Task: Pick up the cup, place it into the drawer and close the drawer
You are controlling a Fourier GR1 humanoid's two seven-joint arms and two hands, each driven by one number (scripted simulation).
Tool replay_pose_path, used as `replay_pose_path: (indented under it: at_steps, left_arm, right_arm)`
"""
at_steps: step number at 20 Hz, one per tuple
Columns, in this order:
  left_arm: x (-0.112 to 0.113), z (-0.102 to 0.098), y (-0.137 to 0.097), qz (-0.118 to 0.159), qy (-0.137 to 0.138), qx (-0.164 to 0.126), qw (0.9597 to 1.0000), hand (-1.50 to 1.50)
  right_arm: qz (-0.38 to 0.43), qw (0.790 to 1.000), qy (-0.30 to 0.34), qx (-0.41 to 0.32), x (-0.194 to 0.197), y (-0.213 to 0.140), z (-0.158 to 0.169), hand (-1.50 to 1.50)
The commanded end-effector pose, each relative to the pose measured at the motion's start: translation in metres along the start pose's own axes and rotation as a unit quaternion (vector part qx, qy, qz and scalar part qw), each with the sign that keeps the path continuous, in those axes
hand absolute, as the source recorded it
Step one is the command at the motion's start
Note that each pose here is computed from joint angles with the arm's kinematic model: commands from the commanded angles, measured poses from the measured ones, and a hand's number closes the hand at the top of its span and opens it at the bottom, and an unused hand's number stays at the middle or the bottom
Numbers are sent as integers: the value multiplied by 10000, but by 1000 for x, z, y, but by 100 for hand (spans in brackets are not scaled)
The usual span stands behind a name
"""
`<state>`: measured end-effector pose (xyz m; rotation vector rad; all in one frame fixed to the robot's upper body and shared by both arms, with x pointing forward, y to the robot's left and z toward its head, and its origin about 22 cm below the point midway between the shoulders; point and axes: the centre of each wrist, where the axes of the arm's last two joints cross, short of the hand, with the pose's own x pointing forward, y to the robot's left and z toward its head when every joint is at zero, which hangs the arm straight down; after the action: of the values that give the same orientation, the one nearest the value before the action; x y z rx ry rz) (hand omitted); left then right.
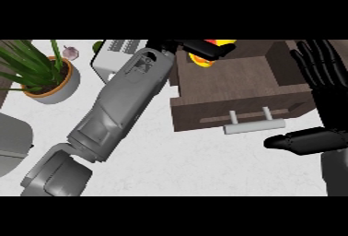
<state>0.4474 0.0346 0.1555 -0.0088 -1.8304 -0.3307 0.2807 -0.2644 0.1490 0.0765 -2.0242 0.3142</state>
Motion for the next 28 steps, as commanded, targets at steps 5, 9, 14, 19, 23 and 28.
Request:
replay_pose_path:
  at_steps: [5, 9, 14, 19, 23, 28]
  left_arm:
    - [-35, 14, 0, -501, 499, -468, 9964, 150]
    - [-36, 16, -1, -325, 501, -459, 9972, -150]
    - [-34, 17, -1, 509, 247, -248, 9981, -150]
    - [-20, 13, -2, 1316, -339, -145, 9906, -150]
    - [-18, 12, -3, 1362, -575, 231, 9887, -150]
    - [-20, 12, -2, 1461, -521, 362, 9872, -150]
  right_arm:
    - [-65, 9995, -123, 294, 3, 4, -8, -150]
    - [-188, 9986, -237, 438, 7, 18, -19, -150]
    - [-824, 9860, -369, 1399, 5, 46, -29, -150]
    - [-1120, 9598, -384, 2543, 6, 52, -33, 150]
    - [-201, 9356, 306, 3512, 9, 50, -32, 150]
    - [872, 9148, 1159, 3770, -4, 36, -10, -150]
